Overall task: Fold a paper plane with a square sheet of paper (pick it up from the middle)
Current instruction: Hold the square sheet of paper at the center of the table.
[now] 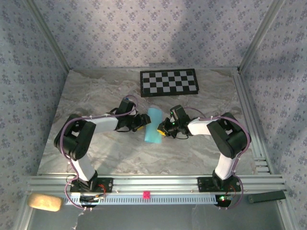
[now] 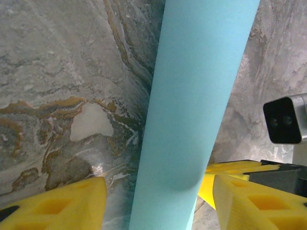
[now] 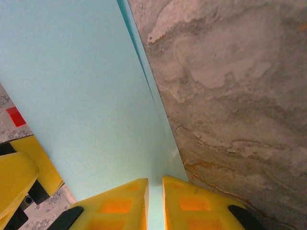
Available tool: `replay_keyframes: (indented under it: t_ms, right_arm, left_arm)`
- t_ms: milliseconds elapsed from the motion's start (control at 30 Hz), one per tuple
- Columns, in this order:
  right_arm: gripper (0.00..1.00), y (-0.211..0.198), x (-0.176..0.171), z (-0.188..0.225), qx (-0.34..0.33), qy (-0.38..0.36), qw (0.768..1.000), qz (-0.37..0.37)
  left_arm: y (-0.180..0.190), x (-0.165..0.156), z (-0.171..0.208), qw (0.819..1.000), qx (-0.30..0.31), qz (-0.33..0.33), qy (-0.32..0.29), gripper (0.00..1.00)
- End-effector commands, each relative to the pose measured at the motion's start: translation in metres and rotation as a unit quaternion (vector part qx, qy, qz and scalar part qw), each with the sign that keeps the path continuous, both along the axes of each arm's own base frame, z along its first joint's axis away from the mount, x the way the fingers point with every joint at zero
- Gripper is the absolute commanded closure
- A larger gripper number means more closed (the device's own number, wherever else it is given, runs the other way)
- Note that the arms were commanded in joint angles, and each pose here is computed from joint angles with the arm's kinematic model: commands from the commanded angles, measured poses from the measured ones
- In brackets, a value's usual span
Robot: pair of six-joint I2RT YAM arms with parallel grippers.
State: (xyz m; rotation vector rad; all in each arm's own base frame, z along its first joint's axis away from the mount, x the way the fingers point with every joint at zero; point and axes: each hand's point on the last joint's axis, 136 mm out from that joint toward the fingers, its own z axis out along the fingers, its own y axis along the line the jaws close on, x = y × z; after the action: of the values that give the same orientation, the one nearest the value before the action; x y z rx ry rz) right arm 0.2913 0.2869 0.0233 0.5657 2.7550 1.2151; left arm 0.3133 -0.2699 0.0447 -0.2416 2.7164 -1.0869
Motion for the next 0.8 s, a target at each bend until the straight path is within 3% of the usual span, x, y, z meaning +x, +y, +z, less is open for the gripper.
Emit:
replay_keyframes:
  t_ms: [0, 400, 567, 767]
  right_arm:
    - [0.83, -0.008, -0.026, -0.027, -0.036, 0.054, 0.998, 0.012]
    - [0.80, -0.003, -0.015, -0.009, -0.014, 0.026, 0.999, 0.021]
    - [0.69, 0.001, 0.000, 0.032, 0.007, -0.059, 0.997, 0.047]
    - [0.55, -0.048, 0.021, 0.064, -0.037, -0.120, 0.992, 0.007]
  left_arm:
    - [-0.011, 0.003, 0.006, 1.000, -0.001, -0.028, -0.012, 0.42]
    - [-0.017, 0.004, -0.011, 0.999, 0.026, -0.032, 0.008, 0.55]
    - [-0.013, 0.005, -0.016, 0.999, 0.038, -0.021, 0.014, 0.56]
    - [-0.008, 0.006, -0.021, 0.998, 0.054, -0.008, 0.022, 0.57]
